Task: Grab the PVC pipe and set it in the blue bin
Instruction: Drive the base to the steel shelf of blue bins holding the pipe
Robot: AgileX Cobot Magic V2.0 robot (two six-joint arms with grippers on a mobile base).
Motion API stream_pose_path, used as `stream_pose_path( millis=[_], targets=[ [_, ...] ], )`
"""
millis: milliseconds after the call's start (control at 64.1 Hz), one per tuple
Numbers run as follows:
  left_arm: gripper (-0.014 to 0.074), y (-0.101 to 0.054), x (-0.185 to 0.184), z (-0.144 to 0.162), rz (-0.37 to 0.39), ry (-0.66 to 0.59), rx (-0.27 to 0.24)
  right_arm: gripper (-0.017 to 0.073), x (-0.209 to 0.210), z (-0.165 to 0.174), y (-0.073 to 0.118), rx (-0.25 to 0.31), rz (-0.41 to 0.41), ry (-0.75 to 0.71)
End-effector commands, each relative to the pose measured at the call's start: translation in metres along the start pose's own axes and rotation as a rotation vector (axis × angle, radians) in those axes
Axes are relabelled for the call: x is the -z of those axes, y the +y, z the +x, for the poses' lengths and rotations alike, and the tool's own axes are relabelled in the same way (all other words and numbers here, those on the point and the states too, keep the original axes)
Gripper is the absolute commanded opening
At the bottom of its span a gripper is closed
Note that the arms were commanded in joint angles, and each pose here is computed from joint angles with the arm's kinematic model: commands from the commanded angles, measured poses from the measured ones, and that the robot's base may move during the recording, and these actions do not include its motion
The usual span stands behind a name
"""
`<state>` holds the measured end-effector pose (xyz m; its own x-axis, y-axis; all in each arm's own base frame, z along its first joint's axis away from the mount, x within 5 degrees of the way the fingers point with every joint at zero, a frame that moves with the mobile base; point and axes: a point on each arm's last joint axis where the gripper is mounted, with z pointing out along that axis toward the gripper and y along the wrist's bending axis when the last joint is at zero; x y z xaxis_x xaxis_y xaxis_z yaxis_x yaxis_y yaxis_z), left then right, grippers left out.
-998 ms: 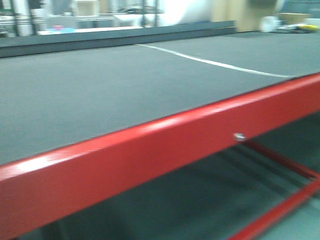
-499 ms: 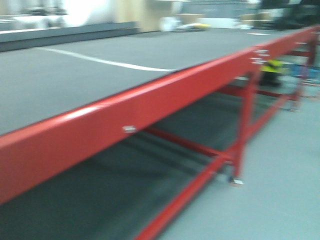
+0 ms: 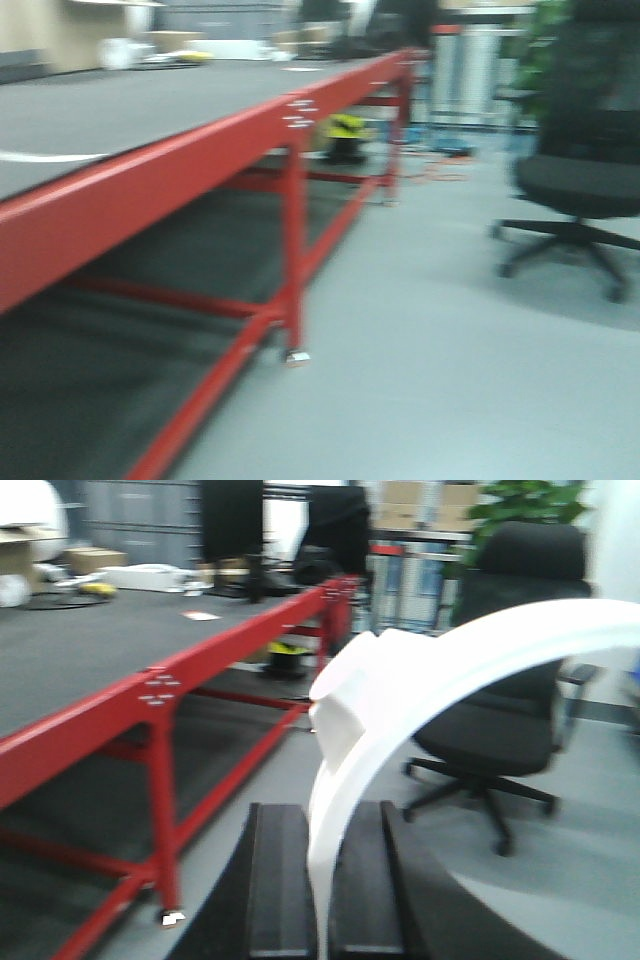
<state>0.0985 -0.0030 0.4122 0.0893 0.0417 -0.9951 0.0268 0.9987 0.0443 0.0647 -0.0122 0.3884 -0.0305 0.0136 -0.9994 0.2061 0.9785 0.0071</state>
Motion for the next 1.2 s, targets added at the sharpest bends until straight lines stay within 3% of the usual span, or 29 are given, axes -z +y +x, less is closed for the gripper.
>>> stream_pose_path(
  millis=[0,1185],
  targets=[
    [-0.0111,-0.0005,0.002,-0.0044,0.006,-0.038,0.008,-0.0167,0.0029,-0.0045,-0.0002,0.007,0.004,-0.033],
    [-0.0111,-0.0005,0.002,-0.0046,0.006,-0.04,0.008,-0.0167,0.0029,-0.0045,-0.0002,0.007,0.004,-0.033]
  ],
)
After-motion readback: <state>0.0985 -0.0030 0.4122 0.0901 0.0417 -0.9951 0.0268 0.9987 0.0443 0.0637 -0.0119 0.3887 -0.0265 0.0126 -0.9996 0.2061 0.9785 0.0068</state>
